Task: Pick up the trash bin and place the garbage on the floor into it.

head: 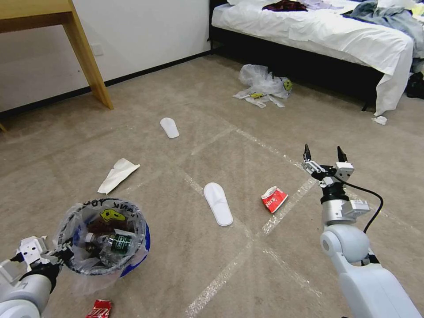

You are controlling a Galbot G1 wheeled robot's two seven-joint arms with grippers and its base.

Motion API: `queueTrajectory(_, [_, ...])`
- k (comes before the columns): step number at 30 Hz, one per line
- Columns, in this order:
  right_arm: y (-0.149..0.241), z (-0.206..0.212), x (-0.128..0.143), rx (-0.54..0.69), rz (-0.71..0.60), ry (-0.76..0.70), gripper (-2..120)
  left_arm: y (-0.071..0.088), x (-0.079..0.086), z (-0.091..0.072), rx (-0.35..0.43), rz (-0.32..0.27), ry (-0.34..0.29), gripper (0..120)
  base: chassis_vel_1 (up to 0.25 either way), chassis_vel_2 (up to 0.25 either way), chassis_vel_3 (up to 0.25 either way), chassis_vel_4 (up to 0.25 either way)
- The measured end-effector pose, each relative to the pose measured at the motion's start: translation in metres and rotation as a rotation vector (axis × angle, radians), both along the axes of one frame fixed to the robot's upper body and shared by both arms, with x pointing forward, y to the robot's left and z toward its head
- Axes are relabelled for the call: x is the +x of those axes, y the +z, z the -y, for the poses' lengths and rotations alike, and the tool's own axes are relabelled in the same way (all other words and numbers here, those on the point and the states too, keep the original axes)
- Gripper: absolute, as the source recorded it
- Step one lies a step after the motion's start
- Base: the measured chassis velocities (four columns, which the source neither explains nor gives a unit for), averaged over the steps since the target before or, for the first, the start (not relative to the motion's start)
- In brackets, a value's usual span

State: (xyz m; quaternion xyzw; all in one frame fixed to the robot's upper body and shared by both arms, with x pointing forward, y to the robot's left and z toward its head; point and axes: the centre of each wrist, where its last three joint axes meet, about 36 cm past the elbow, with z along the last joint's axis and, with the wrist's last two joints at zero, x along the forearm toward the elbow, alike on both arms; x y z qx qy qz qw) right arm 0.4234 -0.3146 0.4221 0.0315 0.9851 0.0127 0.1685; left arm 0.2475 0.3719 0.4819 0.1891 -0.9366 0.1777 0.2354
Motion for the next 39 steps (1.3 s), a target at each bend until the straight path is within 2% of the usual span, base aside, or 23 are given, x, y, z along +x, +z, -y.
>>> queueTrajectory(22, [0.004, 0.001, 0.003, -0.007, 0.011, 0.001, 100, 0.006, -0.006, -0.005, 0.017, 0.008, 0.010, 1, -0.004, -0.004, -0.006, -0.006])
queueTrajectory(39, [-0.003, -0.002, 0.010, 0.000, 0.006, 0.003, 100, 0.003, -0.004, -0.009, 0.011, 0.004, 0.024, 1, -0.091, -0.094, -0.087, -0.091])
